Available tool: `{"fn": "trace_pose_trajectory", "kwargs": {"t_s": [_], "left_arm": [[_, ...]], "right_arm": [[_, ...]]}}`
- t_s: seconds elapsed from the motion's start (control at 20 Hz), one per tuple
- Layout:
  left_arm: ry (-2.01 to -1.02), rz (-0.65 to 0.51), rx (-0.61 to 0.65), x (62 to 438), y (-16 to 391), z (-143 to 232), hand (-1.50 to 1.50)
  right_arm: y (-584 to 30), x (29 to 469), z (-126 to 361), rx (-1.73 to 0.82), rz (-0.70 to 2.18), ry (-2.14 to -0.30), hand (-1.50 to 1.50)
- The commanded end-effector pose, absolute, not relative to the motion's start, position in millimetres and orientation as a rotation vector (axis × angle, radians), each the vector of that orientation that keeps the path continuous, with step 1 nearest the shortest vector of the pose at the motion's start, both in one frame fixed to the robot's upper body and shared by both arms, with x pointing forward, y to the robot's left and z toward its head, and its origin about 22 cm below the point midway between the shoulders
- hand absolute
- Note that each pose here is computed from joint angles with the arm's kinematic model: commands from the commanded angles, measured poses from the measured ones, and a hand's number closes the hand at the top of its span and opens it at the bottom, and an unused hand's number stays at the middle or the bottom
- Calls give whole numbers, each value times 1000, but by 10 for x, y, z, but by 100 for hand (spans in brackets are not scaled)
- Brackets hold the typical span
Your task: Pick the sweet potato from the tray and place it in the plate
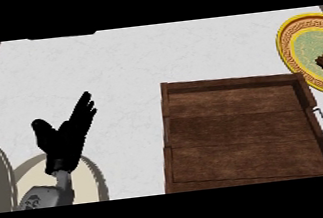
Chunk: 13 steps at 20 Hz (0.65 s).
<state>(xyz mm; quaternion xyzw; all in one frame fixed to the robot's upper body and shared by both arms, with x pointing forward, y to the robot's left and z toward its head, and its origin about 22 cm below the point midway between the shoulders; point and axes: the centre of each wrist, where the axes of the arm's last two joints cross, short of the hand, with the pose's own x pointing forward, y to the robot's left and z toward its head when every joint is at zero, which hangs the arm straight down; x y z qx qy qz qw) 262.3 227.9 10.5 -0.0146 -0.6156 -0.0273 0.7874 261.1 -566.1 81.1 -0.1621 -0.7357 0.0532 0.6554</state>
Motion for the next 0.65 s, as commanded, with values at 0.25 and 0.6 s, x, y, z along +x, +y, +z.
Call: {"fn": "trace_pose_trajectory", "kwargs": {"t_s": [0.25, 0.6], "left_arm": [[-1220, -30, -38, 2432, 2344, -190, 0], [-1207, -24, -15, 2433, 2356, -205, 0]], "right_arm": [[-5844, 2253, 746, -294, 274, -1688, -150], [-5873, 2072, 598, -306, 281, -1686, -150]]}}
